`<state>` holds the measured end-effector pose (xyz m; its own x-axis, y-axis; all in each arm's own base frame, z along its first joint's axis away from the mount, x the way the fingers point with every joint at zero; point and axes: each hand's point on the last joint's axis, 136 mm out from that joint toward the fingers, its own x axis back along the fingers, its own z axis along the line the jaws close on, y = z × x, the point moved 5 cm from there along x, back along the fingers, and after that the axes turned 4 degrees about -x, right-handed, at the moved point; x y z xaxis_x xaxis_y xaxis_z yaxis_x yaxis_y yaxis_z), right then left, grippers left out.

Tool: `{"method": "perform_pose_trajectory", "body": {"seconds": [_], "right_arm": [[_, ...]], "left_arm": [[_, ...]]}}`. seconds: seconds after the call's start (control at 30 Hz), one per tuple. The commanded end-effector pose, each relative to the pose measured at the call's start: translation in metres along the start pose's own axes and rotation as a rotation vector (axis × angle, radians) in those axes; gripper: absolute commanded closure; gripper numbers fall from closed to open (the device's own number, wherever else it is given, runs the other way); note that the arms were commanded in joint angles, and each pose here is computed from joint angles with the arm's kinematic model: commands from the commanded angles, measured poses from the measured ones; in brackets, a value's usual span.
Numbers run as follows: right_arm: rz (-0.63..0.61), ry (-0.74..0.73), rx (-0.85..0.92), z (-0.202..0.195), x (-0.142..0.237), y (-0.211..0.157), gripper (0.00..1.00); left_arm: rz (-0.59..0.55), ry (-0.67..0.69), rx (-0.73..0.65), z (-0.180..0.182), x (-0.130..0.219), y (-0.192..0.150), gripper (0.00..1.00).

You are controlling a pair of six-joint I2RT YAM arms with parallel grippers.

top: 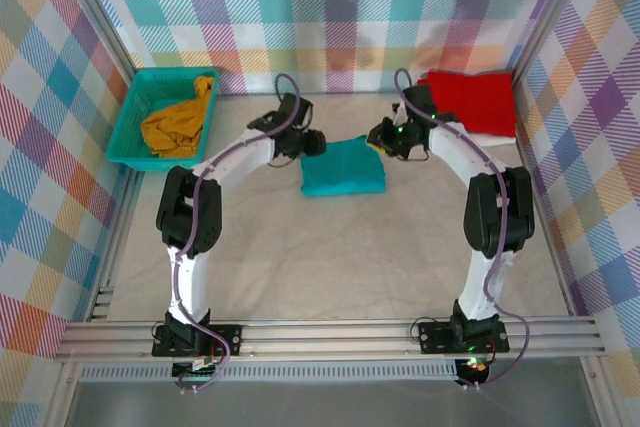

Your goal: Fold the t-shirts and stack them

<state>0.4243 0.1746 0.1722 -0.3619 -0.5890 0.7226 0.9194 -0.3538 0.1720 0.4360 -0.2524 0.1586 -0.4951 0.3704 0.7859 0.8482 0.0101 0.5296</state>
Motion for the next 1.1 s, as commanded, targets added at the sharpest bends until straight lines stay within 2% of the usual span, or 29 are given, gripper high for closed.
{"method": "perform_pose_trajectory", "body": {"seconds": [0.0,0.2,0.3,0.53,0.67,0.73,0.77,0.8,0.83,0.93,1.07], "right_arm": [[0.043,0.068,0.026,-0.006,-0.021,-0.01,0.77],[0.078,-0.061,-0.008,-0.063,-0.065,-0.021,0.8],[0.124,-0.099,-0.035,-0.085,-0.074,-0.039,0.82],[0.175,-0.092,-0.046,-0.088,-0.051,-0.087,0.82],[0.143,-0.05,-0.02,-0.063,-0.018,-0.092,0.77],[0.077,-0.083,-0.009,-0.054,0.001,-0.083,0.7],[0.041,-0.108,-0.012,-0.054,0.008,-0.078,0.61],[-0.002,-0.153,-0.026,-0.058,0.014,-0.069,0.48],[-0.021,-0.19,-0.046,-0.064,0.016,-0.061,0.43],[0.005,-0.18,-0.057,-0.065,0.008,-0.043,0.44],[0.029,-0.195,-0.03,-0.063,-0.008,-0.028,0.42]], "left_arm": [[-0.037,-0.031,0.019,0.002,-0.014,-0.007,0.54],[0.043,0.115,0.066,0.039,-0.053,-0.043,0.58],[0.058,0.114,0.091,0.047,-0.057,-0.062,0.58],[0.076,0.136,0.131,0.053,-0.024,-0.105,0.59],[0.027,0.137,0.111,0.047,0.007,-0.093,0.59],[0.009,0.134,0.092,0.039,0.018,-0.076,0.57],[0.005,0.137,0.079,0.036,0.021,-0.069,0.57],[-0.01,0.127,0.067,0.032,0.02,-0.061,0.56],[-0.024,0.124,0.056,0.029,0.018,-0.054,0.56],[-0.012,0.142,0.044,0.028,0.002,-0.045,0.55],[0.027,0.169,0.078,0.035,-0.017,-0.056,0.55]]}}
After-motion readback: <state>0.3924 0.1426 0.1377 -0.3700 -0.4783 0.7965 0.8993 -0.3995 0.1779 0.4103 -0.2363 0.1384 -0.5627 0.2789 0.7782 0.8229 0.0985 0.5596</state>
